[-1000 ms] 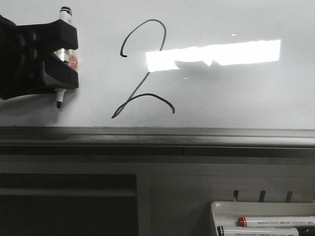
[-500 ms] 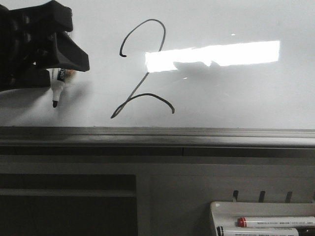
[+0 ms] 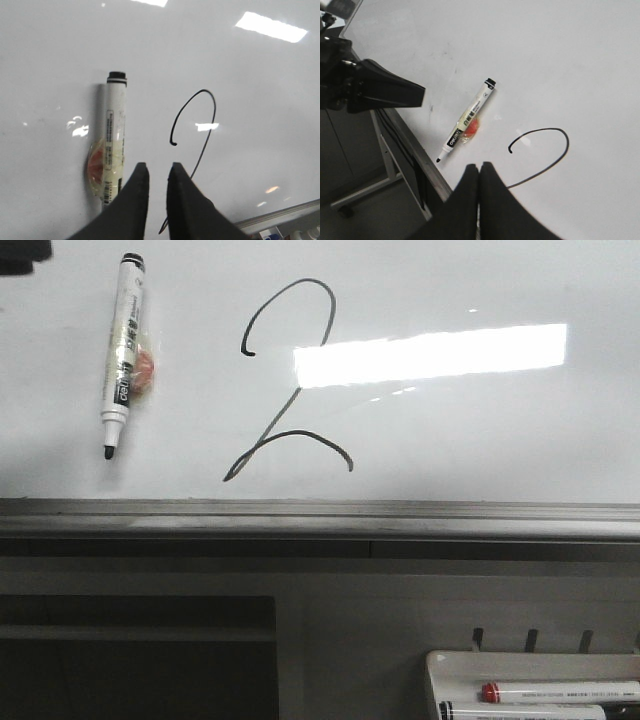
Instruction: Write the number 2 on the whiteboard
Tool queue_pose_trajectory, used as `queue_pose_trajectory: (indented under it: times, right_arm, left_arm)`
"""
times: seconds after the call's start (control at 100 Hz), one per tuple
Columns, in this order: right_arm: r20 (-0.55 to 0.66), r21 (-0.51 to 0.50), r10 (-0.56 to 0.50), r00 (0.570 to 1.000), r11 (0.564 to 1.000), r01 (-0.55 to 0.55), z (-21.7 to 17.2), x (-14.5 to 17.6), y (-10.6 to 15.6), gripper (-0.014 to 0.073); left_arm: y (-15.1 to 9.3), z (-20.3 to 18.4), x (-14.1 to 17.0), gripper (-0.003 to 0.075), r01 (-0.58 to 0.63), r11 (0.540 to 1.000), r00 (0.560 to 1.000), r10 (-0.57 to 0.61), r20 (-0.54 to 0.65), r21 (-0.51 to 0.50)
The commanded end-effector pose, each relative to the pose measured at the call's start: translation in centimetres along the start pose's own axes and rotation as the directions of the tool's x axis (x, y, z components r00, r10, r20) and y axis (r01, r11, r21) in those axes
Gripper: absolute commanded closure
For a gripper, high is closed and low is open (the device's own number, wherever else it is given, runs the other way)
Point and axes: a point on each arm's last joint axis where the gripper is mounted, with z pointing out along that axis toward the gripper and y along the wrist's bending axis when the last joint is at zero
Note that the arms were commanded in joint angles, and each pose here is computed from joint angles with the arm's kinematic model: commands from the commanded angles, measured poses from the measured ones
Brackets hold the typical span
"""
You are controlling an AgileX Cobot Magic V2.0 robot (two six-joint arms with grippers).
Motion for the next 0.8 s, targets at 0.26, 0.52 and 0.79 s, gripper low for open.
queue_pose_trajectory:
  times: [0.26, 0.52, 0.79]
  right_arm:
    - [0.228, 0.102, -0.002, 0.974, 0.995, -0.022, -8.5, 4.4, 1.6, 0.0666]
    - [0.251, 0.078, -0.010, 0.968, 0.997, -0.010, -10.4, 9.4, 2.9, 0.0666]
    - [0.226, 0.061, 0.000, 0.974, 0.998, -0.014, -10.2, 10.8, 3.1, 0.0666]
  left_arm:
    - [0.4, -7.6, 0.3, 0.0741, -0.192, 0.978, 0.936, 0.159, 0.313, 0.077]
    - [1.0, -10.1, 2.1, 0.0741, -0.271, 0.959, 0.927, 0.235, 0.293, 0.086]
    - [1.0, -10.3, 2.1, 0.0741, -0.243, 0.965, 0.935, 0.207, 0.287, 0.097]
